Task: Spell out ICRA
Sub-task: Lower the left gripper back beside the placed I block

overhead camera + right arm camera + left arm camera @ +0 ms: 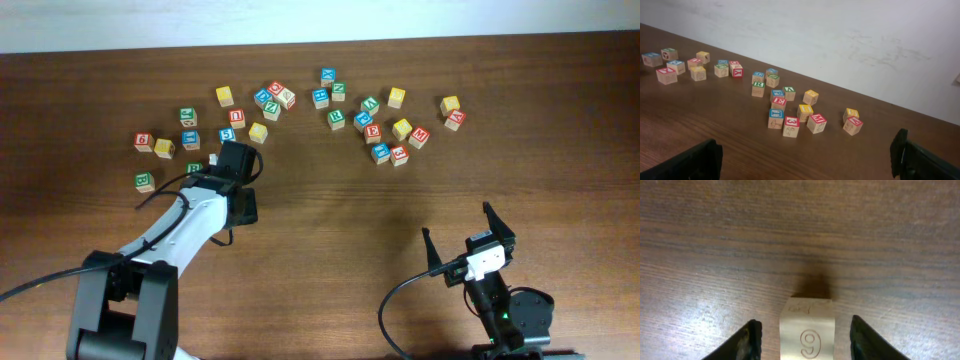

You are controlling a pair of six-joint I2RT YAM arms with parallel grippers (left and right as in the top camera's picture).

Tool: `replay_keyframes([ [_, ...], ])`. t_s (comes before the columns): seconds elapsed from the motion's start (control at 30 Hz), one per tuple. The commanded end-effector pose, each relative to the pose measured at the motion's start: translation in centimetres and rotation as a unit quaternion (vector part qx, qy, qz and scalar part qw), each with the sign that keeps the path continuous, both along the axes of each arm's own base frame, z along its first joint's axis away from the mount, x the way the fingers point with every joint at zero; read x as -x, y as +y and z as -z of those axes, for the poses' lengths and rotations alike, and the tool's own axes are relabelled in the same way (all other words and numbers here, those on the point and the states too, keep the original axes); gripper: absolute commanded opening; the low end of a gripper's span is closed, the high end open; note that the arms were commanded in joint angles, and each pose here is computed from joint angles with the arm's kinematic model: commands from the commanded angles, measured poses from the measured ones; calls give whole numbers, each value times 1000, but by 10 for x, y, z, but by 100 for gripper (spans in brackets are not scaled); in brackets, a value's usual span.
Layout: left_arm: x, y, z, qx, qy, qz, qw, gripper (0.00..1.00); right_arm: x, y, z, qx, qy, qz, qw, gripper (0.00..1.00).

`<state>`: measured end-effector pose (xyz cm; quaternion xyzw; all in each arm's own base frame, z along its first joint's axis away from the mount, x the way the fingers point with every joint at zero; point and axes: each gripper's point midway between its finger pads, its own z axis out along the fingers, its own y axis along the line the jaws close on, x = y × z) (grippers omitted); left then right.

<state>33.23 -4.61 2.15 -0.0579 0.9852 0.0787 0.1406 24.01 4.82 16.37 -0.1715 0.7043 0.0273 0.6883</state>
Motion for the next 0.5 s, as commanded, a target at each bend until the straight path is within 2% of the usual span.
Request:
replay_keyframes([
  [0.0,-5,1,-2,-7,-6,2,1000,39,1,3,2,-2,3,-9,1000,98],
  [0.3,1,2,-1,-9,6,2,1000,31,1,3,2,-2,2,-9,1000,98],
  [0.47,13,6,2,-16,31,2,999,27,1,4,2,-2,2,-9,1000,99],
])
